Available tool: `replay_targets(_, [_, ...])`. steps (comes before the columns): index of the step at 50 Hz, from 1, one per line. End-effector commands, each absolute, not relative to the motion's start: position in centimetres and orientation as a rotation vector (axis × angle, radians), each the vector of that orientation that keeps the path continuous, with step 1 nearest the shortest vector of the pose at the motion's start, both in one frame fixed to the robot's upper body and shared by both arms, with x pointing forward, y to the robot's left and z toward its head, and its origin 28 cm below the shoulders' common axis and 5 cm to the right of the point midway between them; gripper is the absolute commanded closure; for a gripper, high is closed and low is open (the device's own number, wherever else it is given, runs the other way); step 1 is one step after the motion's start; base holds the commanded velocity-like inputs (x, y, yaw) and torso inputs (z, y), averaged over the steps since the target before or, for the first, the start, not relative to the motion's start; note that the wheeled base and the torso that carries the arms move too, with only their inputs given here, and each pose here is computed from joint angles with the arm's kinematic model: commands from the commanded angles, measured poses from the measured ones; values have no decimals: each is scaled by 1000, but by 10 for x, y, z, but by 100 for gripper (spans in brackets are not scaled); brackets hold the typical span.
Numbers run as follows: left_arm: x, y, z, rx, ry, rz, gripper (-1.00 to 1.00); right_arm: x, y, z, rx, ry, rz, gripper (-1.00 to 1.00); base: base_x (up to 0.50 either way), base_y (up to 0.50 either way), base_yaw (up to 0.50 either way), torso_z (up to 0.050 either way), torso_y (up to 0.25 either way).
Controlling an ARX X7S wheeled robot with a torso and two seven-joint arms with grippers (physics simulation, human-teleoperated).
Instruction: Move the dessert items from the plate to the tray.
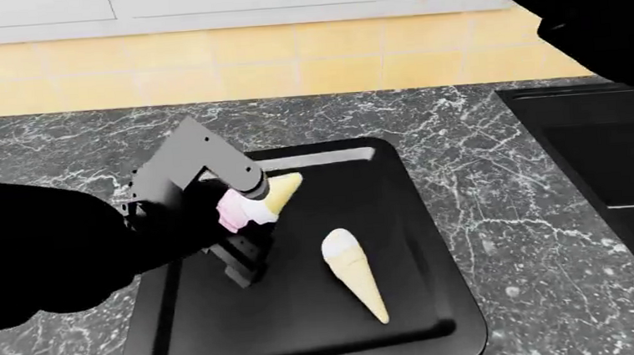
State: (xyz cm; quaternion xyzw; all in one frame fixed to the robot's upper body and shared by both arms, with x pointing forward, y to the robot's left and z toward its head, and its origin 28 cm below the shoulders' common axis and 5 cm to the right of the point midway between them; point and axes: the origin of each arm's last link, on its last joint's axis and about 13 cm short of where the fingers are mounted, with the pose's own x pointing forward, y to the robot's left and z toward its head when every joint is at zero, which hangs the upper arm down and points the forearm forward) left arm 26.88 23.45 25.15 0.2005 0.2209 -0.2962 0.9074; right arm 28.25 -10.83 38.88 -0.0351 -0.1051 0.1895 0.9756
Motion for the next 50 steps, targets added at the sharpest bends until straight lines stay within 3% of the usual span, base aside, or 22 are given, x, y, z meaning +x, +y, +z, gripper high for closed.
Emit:
replay_targets(1, [274,233,223,461,544,-605,100,283,-112,395,-20,-244,351,-100,0,0,0,0,0])
replay_targets(8, [275,236,219,542,583,-567,100,282,-111,393,-19,-234,356,-100,0,0,0,0,0])
replay_targets(9, [276,236,220,547,585,-564,-100,282,-111,393,-19,-232,358,-100,0,0,0,0,0])
replay_targets(14, [277,236,226,536,550,-558,-100,282,-110,392,-23,-224,360,-100,0,0,0,0,0])
replay_targets(34, [248,240,320,281,-15,-467,-100,281,-112,346,-37,-193,341,-100,0,0,0,0,0])
replay_targets(42, [238,254,293,399,-154,-228,-100,263,-119,310,-17,-235,292,-100,0,0,0,0,0])
replay_targets(50, [212,261,291,450,-275,-77,-100,242,-131,302,-19,-422,217,-100,0,0,0,0,0])
